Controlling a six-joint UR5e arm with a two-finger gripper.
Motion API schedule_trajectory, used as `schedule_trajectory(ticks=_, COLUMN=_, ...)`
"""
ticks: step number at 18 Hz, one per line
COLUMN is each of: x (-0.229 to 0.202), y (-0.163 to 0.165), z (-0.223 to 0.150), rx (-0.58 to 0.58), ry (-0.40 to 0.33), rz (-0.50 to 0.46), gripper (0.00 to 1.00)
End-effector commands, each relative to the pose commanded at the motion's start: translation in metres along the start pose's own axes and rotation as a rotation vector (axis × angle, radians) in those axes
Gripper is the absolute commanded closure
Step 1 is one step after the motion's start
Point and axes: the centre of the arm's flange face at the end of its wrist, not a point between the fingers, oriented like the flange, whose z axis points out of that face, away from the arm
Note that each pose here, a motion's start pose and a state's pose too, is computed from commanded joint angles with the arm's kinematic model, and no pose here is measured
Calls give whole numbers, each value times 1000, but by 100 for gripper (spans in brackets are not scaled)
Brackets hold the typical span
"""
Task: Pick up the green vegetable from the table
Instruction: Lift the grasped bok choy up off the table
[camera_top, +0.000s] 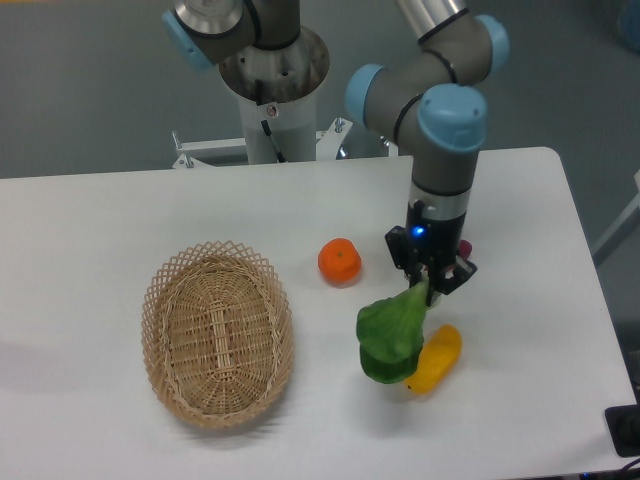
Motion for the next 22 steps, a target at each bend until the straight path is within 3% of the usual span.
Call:
schedule_trajectory(ticks=9, x=-31, y=-11, z=-37, rx=57, ry=23, rz=-68, gripper=64)
schedule_trajectory(ticks=22, x=-34, y=-8, z=-45, rx=73, ry=16, rz=-86, gripper=65)
